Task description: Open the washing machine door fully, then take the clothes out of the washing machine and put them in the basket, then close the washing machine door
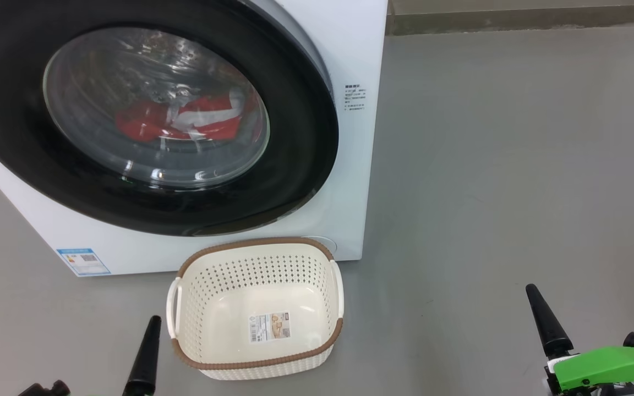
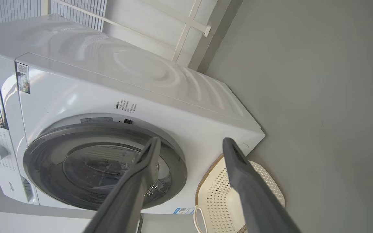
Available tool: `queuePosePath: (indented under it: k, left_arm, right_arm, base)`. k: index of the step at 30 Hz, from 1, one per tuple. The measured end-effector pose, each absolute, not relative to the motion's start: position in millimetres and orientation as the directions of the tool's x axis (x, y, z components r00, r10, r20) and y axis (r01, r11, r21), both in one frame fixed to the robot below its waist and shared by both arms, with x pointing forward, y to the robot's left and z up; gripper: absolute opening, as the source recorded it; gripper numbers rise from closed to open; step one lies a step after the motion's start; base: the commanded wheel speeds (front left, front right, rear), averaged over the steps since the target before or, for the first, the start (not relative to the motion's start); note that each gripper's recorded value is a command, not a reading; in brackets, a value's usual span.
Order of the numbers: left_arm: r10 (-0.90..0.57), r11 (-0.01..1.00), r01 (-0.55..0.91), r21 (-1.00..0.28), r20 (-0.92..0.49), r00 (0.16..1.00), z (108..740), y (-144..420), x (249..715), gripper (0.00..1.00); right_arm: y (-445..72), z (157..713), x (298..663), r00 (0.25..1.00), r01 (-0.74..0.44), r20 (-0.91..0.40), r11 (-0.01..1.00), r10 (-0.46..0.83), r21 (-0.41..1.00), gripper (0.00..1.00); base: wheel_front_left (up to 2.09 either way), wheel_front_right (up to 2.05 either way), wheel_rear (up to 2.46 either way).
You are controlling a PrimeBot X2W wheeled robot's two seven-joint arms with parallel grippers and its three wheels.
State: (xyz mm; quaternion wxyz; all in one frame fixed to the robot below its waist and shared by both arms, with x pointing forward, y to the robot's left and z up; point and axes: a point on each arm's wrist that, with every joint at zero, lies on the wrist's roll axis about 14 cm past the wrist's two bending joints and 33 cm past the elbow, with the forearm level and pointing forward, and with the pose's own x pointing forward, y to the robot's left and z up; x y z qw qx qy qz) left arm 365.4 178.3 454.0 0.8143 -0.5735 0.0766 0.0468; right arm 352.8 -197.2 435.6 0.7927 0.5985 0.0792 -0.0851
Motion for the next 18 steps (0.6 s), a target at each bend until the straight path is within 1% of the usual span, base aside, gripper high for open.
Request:
queuePosePath:
  k: [1, 3, 11, 18]
  left_arm:
    - [-0.012, 0.338, -0.164, -0.927, -0.178, 0.984, 454.0, 178.3, 365.4, 1.00]
    - [-0.014, 0.369, -0.157, -0.916, -0.174, 0.985, 455.4, 176.7, 365.8, 1.00]
    - [-0.007, 0.474, -0.154, -0.867, -0.179, 0.984, 455.3, 175.3, 362.9, 1.00]
    - [0.001, 0.556, -0.135, -0.820, -0.163, 0.987, 460.3, 175.1, 364.8, 1.00]
  right_arm:
    - [-197.2, 435.6, 352.8, 0.973, 0.230, -0.227, 0.269, -0.040, 0.935, 1.00]
    - [-197.4, 436.3, 353.0, 0.974, 0.226, -0.225, 0.294, -0.041, 0.929, 1.00]
    - [-193.8, 438.0, 353.3, 0.976, 0.209, -0.218, 0.416, -0.026, 0.885, 1.00]
    - [-194.1, 438.3, 351.9, 0.977, 0.199, -0.213, 0.495, -0.028, 0.846, 1.00]
  base:
    - [0.00, 0.00, 0.00]
    - [0.00, 0.00, 0.00]
    - [0.00, 0.00, 0.00]
    - [0.00, 0.00, 0.00]
